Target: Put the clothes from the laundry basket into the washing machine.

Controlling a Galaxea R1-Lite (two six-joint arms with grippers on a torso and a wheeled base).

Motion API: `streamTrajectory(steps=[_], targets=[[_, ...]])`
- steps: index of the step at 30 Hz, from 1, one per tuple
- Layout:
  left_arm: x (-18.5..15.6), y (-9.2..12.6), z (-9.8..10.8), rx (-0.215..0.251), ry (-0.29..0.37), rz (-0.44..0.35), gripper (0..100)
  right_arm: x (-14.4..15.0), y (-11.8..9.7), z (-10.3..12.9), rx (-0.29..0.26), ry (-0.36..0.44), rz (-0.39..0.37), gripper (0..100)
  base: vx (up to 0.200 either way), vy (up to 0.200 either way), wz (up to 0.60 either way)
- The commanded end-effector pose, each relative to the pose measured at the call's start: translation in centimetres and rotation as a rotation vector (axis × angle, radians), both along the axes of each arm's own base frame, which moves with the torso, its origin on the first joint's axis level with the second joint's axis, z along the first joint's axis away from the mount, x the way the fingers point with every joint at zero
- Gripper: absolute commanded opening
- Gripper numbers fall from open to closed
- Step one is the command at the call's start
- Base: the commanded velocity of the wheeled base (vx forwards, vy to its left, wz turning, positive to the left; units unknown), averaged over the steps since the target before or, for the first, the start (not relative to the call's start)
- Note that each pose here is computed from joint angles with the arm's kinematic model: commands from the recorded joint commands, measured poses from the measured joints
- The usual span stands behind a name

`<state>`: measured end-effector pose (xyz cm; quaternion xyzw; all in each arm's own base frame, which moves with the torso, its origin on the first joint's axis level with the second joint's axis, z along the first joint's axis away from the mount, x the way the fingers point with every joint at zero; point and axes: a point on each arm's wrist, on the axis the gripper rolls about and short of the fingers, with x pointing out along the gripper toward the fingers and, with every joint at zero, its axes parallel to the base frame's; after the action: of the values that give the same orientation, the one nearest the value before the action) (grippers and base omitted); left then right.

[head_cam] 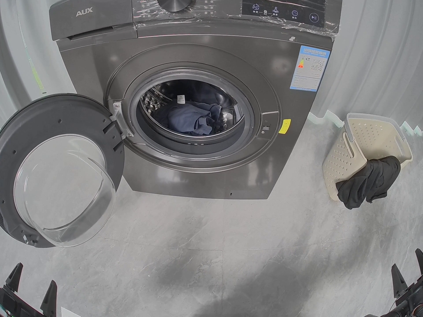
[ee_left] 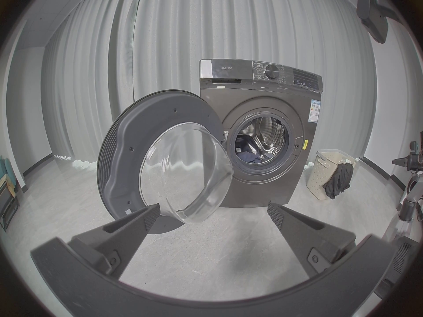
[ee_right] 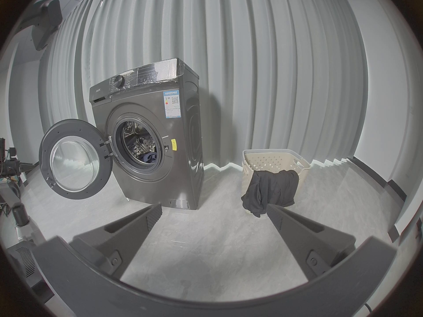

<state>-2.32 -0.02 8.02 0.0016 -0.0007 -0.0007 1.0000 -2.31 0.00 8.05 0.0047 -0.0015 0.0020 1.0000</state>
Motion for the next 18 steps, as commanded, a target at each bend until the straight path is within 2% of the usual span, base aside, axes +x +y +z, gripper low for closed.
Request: streamTrajectory(steps=[1, 18], targets=[[0.02, 0.0, -0.44, 0.0, 0.003, 0.0, 100, 0.02, 0.0, -0.47, 0.0, 0.003, 0.001, 100, 0.0, -0.2, 0.0], [0.02, 0.0, -0.44, -0.002, 0.003, 0.0, 100, 0.02, 0.0, -0.47, 0.0, 0.003, 0.001, 100, 0.0, -0.2, 0.0]])
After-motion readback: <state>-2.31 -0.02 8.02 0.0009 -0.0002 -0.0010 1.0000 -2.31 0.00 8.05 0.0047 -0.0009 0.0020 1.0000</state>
